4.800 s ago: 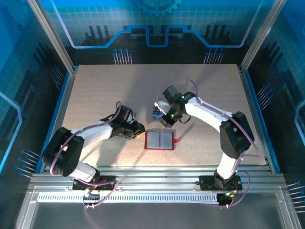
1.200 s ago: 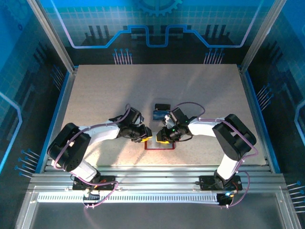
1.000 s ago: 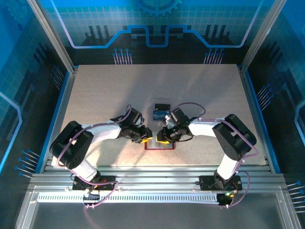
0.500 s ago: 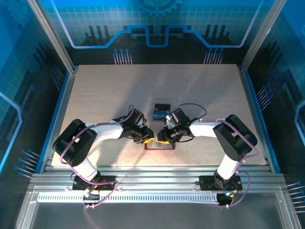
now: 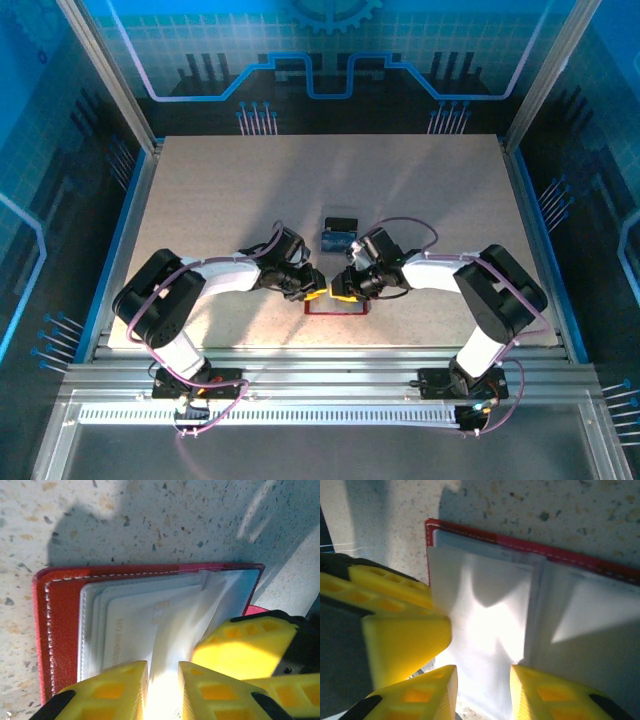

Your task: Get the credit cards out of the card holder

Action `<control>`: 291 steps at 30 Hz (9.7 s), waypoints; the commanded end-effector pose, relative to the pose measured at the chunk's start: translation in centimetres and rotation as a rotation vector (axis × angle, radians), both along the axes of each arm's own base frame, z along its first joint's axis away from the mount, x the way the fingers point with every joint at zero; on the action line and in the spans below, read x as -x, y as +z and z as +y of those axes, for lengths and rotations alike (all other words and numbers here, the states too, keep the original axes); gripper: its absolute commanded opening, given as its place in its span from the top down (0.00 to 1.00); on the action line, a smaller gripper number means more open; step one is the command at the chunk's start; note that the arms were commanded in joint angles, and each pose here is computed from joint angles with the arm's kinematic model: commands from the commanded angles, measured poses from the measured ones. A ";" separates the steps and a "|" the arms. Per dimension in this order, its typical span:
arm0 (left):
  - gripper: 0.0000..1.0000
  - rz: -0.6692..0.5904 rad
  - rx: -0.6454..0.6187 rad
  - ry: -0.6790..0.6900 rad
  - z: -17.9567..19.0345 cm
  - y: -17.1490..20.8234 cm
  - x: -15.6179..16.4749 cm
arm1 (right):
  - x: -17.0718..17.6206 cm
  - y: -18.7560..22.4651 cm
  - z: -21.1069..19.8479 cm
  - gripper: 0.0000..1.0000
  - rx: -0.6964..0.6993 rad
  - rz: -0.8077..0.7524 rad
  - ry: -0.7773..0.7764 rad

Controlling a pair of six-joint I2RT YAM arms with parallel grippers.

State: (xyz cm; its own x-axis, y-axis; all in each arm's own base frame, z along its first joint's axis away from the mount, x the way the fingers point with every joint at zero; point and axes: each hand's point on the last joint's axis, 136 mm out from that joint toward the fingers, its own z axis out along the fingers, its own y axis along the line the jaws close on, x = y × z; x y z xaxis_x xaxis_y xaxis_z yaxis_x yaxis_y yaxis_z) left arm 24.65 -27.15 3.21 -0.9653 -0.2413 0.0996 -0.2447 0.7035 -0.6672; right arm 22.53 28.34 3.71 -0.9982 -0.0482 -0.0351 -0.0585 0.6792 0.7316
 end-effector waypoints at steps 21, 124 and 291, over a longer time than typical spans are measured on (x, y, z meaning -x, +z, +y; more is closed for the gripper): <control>0.67 -0.085 0.078 -0.052 -2.8 5.0 -1.6 | -2.4 5.2 -6.9 0.64 -0.006 -0.100 -0.155; 0.87 -0.022 0.100 0.088 1.3 1.2 -0.4 | -1.1 0.8 1.3 0.64 -0.070 0.058 -0.013; 1.00 0.027 -0.204 -0.088 1.2 -1.0 1.3 | -0.3 0.4 -6.5 0.94 0.018 0.025 -0.095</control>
